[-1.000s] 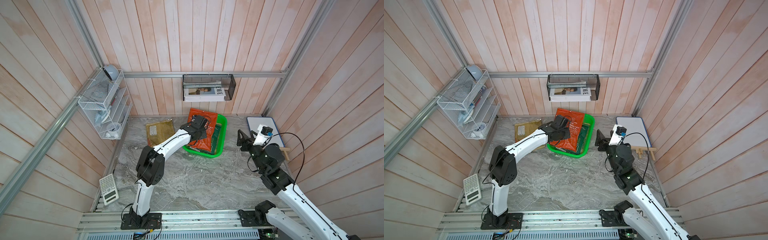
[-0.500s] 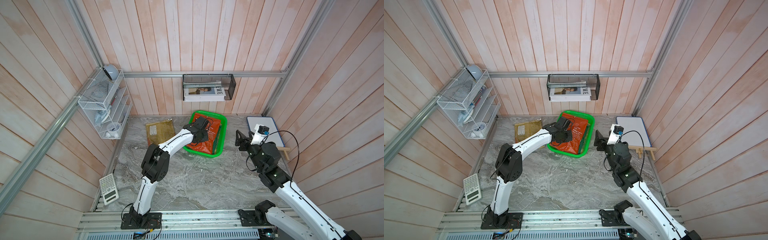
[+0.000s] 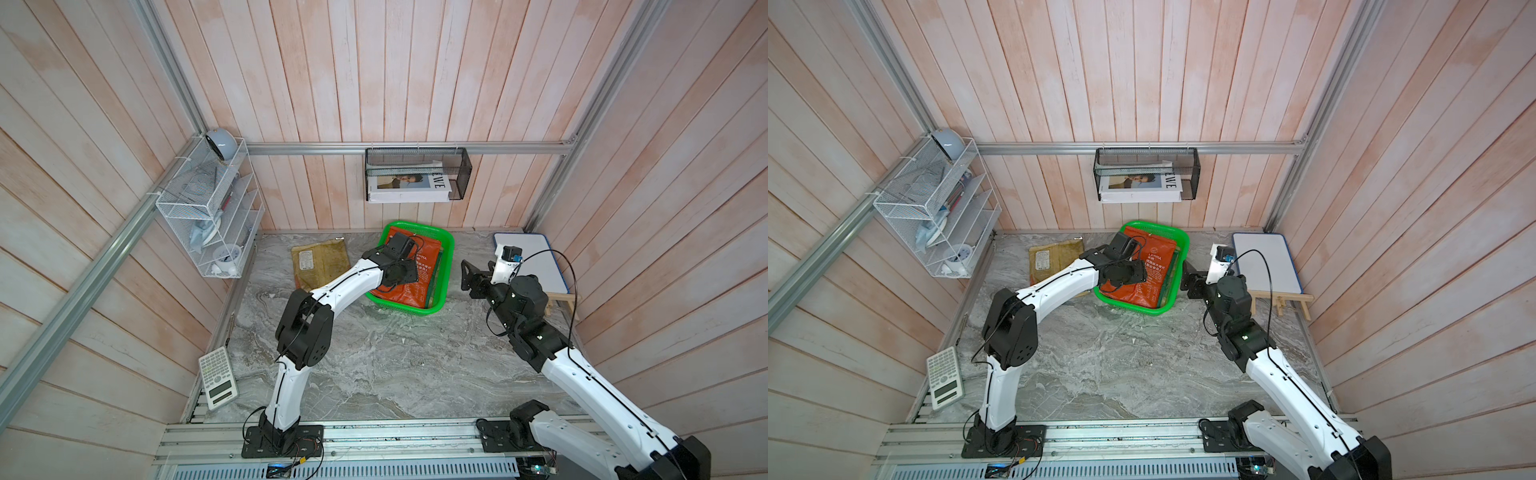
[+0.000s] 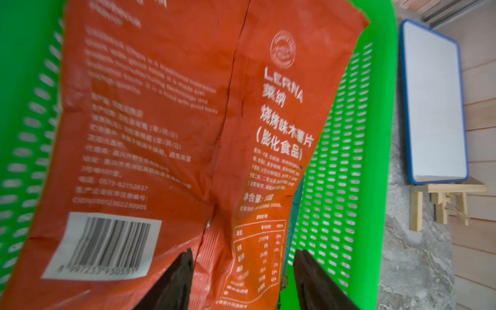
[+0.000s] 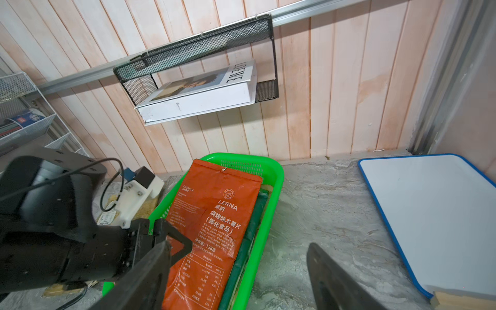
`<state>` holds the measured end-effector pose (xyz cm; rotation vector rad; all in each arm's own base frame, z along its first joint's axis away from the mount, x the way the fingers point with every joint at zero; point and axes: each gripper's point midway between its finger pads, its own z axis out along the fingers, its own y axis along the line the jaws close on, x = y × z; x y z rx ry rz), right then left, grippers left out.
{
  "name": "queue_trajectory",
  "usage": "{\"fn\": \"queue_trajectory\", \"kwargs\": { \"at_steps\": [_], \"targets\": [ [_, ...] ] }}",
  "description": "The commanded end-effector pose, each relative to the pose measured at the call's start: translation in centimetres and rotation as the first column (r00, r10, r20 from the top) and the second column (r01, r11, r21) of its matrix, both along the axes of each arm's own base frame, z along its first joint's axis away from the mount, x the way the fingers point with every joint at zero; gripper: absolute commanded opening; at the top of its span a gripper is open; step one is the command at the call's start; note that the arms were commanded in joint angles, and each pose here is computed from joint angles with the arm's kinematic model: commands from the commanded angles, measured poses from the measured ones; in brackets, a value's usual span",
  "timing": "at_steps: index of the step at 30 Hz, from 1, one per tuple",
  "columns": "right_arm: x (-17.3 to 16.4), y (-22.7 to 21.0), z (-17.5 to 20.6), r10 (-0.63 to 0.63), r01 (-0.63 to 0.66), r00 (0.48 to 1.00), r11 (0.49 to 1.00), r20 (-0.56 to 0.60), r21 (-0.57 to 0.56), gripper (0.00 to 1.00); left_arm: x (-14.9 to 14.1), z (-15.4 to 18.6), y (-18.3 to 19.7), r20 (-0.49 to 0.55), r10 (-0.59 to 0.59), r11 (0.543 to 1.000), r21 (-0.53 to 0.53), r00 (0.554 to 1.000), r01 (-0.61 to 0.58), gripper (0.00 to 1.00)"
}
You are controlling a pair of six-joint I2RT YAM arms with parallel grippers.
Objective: Put the potato chips into the basket
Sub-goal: Place the potato chip in the basket, then pick up the potato chip from the center of the board.
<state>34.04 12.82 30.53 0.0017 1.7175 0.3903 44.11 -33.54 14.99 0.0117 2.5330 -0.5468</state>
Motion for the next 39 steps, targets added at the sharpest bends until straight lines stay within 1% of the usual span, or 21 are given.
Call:
{"fn": "queue_trajectory", "kwargs": {
  "at_steps": [1,4,6,8,11,12,15,18,24,26,28,30,34,36,39],
  "targets": [
    [0.2,1.3,1.6,0.065,-0.065,0.998,0.997,0.010,0.032,0.84,1.6,7.7,2.7,0.220,0.064,0.997,-0.046,0.973,-0.055,0.65],
    [1.2,2.9,-0.1,0.121,-0.119,0.990,0.992,-0.074,0.034,0.84,2.1,9.5,7.4,0.275,0.171,0.985,-0.046,0.946,-0.165,0.65],
    [1.9,4.7,-1.7,0.181,-0.180,0.970,0.983,-0.165,0.022,0.83,2.4,9.0,11.4,0.273,0.258,0.965,-0.024,0.927,-0.262,0.65],
    [2.5,6.1,-3.2,0.197,-0.205,0.949,0.979,-0.247,-0.006,0.86,2.6,7.4,15.0,0.239,0.322,0.942,0.020,0.916,-0.336,0.65],
    [3.1,8.3,-4.9,0.233,-0.262,0.913,0.964,-0.336,-0.044,0.88,2.7,4.3,20.1,0.184,0.401,0.892,0.145,0.898,-0.428,0.66],
    [3.2,9.1,-5.3,0.249,-0.283,0.902,0.958,-0.351,-0.048,0.89,2.8,3.2,21.4,0.165,0.413,0.879,0.183,0.896,-0.439,0.69],
    [3.5,10.6,-5.7,0.283,-0.321,0.886,0.946,-0.368,-0.045,0.91,3.5,0.9,23.7,0.122,0.433,0.855,0.256,0.893,-0.450,0.71],
    [3.7,11.5,-5.5,0.300,-0.337,0.879,0.941,-0.371,-0.040,0.92,4.2,-1.0,24.8,0.090,0.448,0.848,0.274,0.890,-0.454,0.71],
    [3.7,11.7,-5.5,0.298,-0.342,0.876,0.938,-0.380,-0.052,0.92,5.0,-4.4,24.3,0.012,0.436,0.858,0.295,0.900,-0.420,0.71],
    [3.4,12.0,-6.0,0.316,-0.368,0.861,0.928,-0.398,-0.058,0.91,5.1,-5.4,24.0,-0.006,0.431,0.865,0.288,0.902,-0.411,0.71],
    [3.2,12.7,-6.5,0.330,-0.401,0.843,0.912,-0.425,-0.088,0.90,5.1,-6.5,23.8,-0.020,0.421,0.869,0.295,0.907,-0.397,0.71],
    [3.2,13.5,-7.2,0.333,-0.427,0.824,0.897,-0.457,-0.115,0.90,5.0,-7.9,24.1,-0.046,0.411,0.866,0.333,0.911,-0.373,0.71],
    [3.2,15.0,-7.6,0.368,-0.461,0.803,0.882,-0.469,-0.097,0.90,4.7,-9.4,24.3,-0.092,0.398,0.860,0.382,0.913,-0.337,0.71],
    [3.3,15.8,-7.2,0.391,-0.477,0.794,0.875,-0.467,-0.079,0.89,4.6,-9.5,24.4,-0.098,0.394,0.860,0.390,0.914,-0.329,0.71],
    [3.3,17.5,-7.0,0.439,-0.523,0.762,0.851,-0.477,-0.053,0.89,4.7,-9.9,24.5,-0.101,0.390,0.863,0.388,0.915,-0.325,0.71]
  ]
}}
